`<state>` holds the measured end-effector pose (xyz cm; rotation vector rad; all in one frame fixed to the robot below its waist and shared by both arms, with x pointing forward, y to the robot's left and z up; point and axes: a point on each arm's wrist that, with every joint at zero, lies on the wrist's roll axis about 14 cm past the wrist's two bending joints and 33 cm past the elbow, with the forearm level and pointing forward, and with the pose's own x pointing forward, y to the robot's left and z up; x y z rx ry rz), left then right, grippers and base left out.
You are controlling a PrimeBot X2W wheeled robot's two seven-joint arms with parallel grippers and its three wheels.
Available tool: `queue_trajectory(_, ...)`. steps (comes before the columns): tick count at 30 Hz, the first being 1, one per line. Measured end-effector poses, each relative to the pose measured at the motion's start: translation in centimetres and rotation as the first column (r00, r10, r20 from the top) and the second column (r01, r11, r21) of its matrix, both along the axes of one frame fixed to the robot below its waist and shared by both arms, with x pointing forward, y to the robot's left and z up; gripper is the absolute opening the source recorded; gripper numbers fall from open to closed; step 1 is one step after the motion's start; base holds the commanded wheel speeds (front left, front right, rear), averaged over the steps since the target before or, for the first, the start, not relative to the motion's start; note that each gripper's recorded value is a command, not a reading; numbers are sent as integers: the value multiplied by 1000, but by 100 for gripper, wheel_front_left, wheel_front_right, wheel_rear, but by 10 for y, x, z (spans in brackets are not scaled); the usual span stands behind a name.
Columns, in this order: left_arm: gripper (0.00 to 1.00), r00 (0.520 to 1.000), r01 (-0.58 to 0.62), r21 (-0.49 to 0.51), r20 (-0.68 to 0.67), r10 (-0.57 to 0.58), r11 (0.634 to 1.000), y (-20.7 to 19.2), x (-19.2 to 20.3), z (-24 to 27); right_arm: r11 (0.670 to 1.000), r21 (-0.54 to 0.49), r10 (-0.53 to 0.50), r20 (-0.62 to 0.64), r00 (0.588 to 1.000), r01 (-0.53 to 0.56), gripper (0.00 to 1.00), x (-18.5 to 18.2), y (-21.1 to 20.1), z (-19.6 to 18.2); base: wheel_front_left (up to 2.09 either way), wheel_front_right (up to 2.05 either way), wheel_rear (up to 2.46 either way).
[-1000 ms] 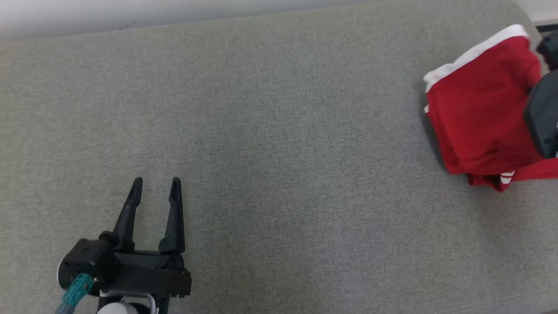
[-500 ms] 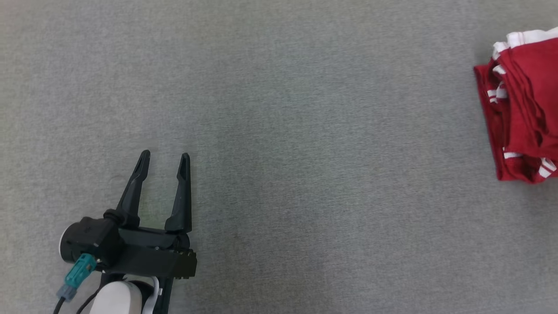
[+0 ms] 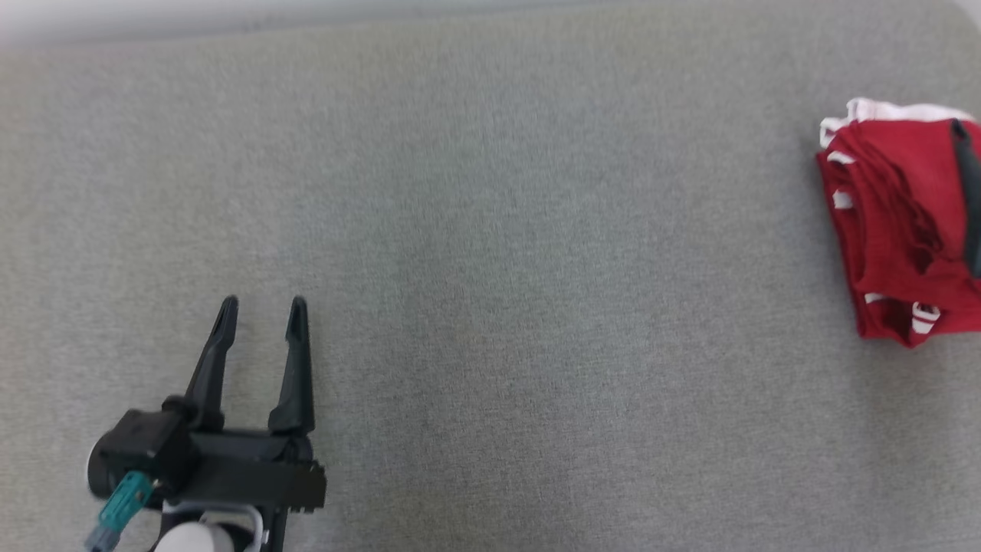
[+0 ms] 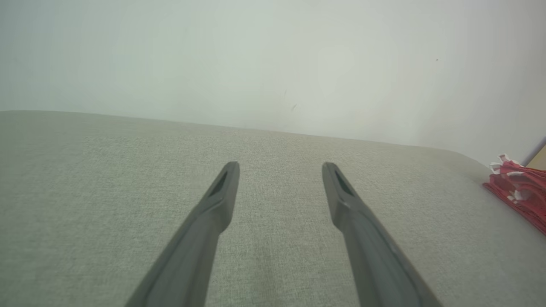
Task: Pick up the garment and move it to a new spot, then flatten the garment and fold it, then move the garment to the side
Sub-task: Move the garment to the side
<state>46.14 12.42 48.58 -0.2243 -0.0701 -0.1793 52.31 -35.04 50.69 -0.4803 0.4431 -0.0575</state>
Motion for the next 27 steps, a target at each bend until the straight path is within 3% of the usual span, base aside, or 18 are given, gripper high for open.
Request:
queue_trajectory(5, 100, 999, -52, 14, 0, 52, 999, 16, -20, 7, 982, 170, 52, 196, 979, -86, 100, -9, 45, 19, 0, 0, 0)
queue_trajectory(9, 100, 996, -94, 23, -5, 94, 995, 28, -39, 11, 928, 335, 44, 333, 942, -162, 100, -27, 83, 31, 0, 0, 0)
queue_trajectory(12, 100, 995, -105, 26, 2, 105, 994, 32, -52, 16, 895, 392, 53, 380, 923, -213, 100, -47, 107, 30, 0, 0, 0)
queue_trajectory(21, 100, 985, -171, 38, 38, 170, 985, 56, -82, 31, 838, 460, 48, 471, 881, -292, 100, -93, 147, 28, 0, 0, 0)
queue_trajectory(27, 100, 977, -206, 34, 54, 204, 978, 69, -96, 37, 833, 479, 19, 473, 881, -276, 100, -116, 150, 16, 0, 0, 0)
